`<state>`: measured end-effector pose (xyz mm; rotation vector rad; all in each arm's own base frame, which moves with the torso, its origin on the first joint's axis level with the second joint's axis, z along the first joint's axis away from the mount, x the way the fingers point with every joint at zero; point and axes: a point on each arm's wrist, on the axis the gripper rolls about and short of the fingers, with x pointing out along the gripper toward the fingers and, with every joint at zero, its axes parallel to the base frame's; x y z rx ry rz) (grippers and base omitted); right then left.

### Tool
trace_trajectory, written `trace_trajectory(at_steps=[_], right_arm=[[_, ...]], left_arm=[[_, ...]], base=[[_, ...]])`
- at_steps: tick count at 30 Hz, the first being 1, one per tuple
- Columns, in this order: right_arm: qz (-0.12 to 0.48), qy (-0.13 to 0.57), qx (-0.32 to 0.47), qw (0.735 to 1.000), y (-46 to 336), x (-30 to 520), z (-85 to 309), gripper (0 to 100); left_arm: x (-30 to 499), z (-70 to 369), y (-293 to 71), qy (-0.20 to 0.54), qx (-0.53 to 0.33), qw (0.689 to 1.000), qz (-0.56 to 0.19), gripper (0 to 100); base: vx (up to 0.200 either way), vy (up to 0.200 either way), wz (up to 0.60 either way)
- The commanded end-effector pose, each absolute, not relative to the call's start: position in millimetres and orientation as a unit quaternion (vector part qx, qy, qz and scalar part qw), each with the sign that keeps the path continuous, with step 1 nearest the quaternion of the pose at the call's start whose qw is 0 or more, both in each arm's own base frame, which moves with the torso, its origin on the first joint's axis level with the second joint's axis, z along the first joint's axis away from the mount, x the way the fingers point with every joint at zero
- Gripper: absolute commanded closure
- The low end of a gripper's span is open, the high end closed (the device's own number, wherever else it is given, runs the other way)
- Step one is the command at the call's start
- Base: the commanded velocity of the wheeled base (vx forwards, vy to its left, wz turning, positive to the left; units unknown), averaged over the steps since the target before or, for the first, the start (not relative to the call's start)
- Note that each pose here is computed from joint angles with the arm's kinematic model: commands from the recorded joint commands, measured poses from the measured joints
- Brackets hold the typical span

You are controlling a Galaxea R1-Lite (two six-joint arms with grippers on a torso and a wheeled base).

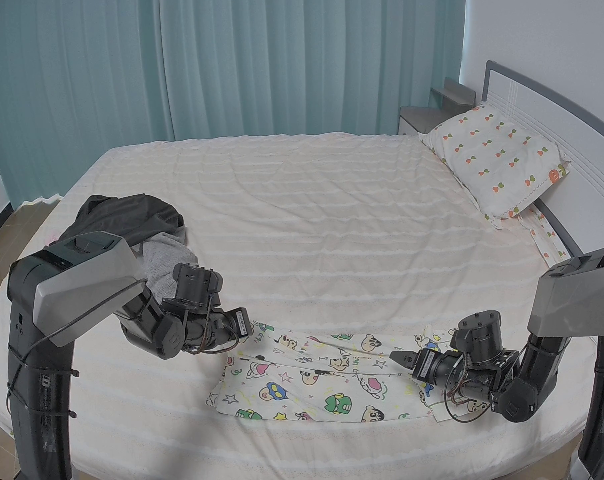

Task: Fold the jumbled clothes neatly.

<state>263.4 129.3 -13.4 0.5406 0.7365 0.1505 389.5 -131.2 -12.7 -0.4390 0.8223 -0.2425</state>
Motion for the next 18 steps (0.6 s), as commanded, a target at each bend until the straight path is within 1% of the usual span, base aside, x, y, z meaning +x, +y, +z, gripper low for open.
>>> trace_trajectory(at_steps=[1,12,18], right_arm=[[0.073,0.355,0.261,0.895,129,263,-14,0],[0.073,0.355,0.261,0.895,130,264,-13,0],[0.073,0.355,0.261,0.895,130,264,-13,0]], left_arm=[[393,1,-133,0.374,-0.214,0.894,-0.125,100],[406,15,-139,0.323,-0.219,0.91,-0.142,100],[409,14,-140,0.304,-0.223,0.914,-0.149,100]], base=[[0.0,0.0,0.0],[0.0,0.0,0.0],[0.0,0.0,0.0]])
